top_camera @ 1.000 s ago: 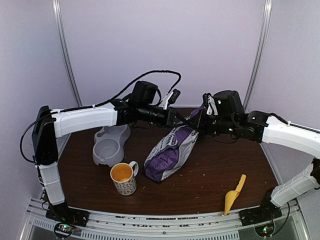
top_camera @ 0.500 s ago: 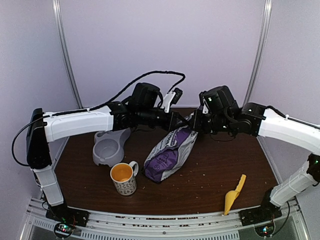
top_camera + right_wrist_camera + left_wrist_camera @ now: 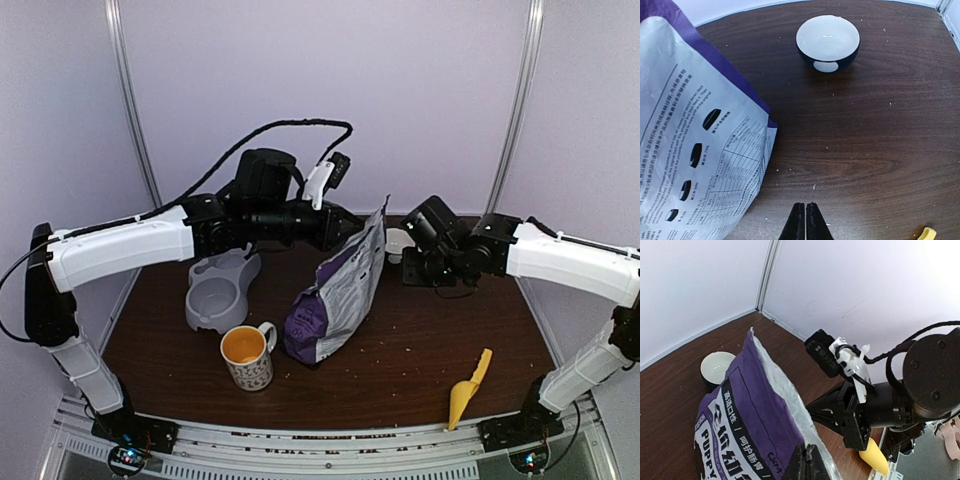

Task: Serve the pet food

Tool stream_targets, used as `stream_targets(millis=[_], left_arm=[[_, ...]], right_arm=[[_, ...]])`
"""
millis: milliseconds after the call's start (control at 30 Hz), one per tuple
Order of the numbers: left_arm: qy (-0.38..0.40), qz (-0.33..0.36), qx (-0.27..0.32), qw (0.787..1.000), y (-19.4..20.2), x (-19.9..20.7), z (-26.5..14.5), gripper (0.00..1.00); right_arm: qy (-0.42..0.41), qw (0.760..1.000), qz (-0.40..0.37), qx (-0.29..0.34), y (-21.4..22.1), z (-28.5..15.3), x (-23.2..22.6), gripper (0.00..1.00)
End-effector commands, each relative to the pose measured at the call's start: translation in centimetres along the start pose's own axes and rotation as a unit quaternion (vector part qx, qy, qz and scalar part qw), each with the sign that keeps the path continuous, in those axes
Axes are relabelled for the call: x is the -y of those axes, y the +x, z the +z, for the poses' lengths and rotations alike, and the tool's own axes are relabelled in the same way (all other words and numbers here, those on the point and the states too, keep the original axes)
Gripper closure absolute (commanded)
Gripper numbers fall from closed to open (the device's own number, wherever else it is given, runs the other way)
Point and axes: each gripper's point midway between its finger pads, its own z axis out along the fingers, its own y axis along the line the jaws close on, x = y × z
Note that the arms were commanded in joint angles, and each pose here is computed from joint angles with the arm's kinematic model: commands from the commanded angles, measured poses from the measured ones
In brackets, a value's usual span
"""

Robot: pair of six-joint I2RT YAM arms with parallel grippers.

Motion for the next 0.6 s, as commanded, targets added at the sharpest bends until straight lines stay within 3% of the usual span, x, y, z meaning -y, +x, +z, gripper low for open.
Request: stream_targets(millis=[0,133,200,333,400,467,567], left_arm=[[0.045,0.021,0.063,0.997,-3.7,2.8,-1.7,1.0],[0.076,0.014,0.058,0.995,-4.2,4.1,-2.0,1.0],[0.09,0.007,0.059,0.994,-4.4,4.5,-2.2,1.0],[0.104,0.0,0.05,0.993,-3.9,5.0,-2.2,1.0],[0.108,-0.004,0.041,0.993,-3.3,4.9,-1.9,1.0],[0.113,-0.008,0.033,0.993,-2.6,5.0,-1.8,1.0],[0.116,-0.01,0.026,0.993,-2.0,5.5,-1.7,1.0]], right_arm=[[-0.005,1.0,0.012,0.02,-0.9,-1.7,0.8,1.0],[-0.123,0.99,0.054,0.047,-2.1,-4.3,-1.1,0.98],[-0.178,0.979,0.08,0.056,-2.3,-5.7,-1.6,0.85],[-0.263,0.95,0.148,0.083,-3.2,-8.7,-1.9,0.44],[-0.301,0.932,0.181,0.092,-3.8,-10.1,-2.3,0.38],[-0.334,0.916,0.205,0.087,-4.2,-11.0,-3.1,0.37],[-0.373,0.9,0.215,0.069,-4.4,-11.9,-4.8,0.5]])
